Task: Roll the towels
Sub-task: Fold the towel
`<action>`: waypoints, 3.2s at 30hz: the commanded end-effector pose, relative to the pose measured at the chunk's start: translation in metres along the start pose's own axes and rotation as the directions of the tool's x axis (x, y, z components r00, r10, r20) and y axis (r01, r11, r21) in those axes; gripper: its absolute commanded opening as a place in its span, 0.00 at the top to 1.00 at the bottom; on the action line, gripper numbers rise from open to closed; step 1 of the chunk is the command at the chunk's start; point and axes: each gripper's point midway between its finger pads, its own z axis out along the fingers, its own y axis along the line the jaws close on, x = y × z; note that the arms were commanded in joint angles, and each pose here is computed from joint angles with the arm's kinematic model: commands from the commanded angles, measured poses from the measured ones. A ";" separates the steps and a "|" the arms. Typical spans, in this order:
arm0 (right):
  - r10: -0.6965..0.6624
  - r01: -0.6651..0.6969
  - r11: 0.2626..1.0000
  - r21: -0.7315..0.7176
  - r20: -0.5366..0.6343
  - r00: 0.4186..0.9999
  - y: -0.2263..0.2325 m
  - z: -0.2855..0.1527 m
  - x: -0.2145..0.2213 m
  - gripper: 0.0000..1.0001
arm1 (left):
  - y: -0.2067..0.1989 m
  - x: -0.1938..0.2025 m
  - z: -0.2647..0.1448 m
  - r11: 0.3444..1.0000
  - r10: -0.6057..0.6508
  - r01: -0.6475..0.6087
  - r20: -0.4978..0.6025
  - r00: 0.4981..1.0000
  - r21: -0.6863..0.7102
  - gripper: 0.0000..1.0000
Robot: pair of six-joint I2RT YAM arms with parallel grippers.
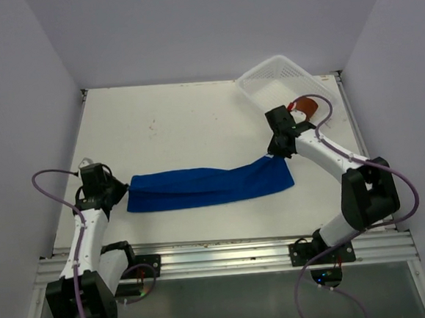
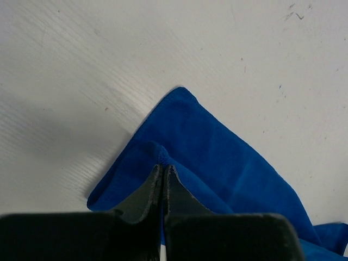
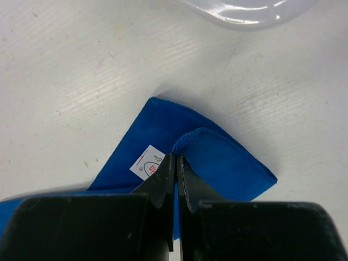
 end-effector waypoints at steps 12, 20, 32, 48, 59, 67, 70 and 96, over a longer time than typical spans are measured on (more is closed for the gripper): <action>0.004 -0.002 1.000 -0.019 0.077 0.997 0.024 0.011 -0.046 0.54 | -0.022 -0.041 0.024 0.999 0.045 -0.046 0.088 0.995 0.006 0.70; -0.017 0.020 0.998 -0.062 0.062 0.998 0.027 0.003 -0.053 0.49 | -0.031 -0.049 0.025 0.997 0.063 -0.066 0.095 0.993 0.029 0.60; -0.057 0.054 0.998 -0.044 -0.073 0.996 -0.041 -0.005 0.027 0.49 | -0.021 -0.009 0.025 0.994 0.070 -0.069 -0.013 0.997 0.081 0.51; 0.011 -0.007 1.000 0.021 -0.182 0.983 -0.083 0.020 0.071 0.50 | -0.021 -0.002 0.009 0.991 0.079 -0.076 -0.021 0.997 0.108 0.50; 0.070 -0.070 0.998 0.010 -0.185 0.980 -0.073 0.032 0.058 1.00 | 0.010 0.028 0.009 0.999 0.036 -0.034 -0.074 0.997 0.031 0.48; 0.179 -0.170 0.983 0.073 -0.143 0.973 -0.090 0.053 0.018 1.00 | 0.006 0.034 0.006 0.998 0.034 -0.028 -0.097 0.995 0.058 0.45; 0.207 -0.199 0.978 0.069 -0.153 0.966 -0.094 0.060 0.014 1.00 | 0.001 0.040 0.004 0.996 0.038 -0.029 -0.111 0.993 0.080 0.47; 0.241 -0.241 0.970 0.021 -0.163 0.957 -0.090 0.060 0.007 1.00 | 0.002 0.099 -0.030 0.995 0.081 -0.064 -0.219 0.972 0.082 0.65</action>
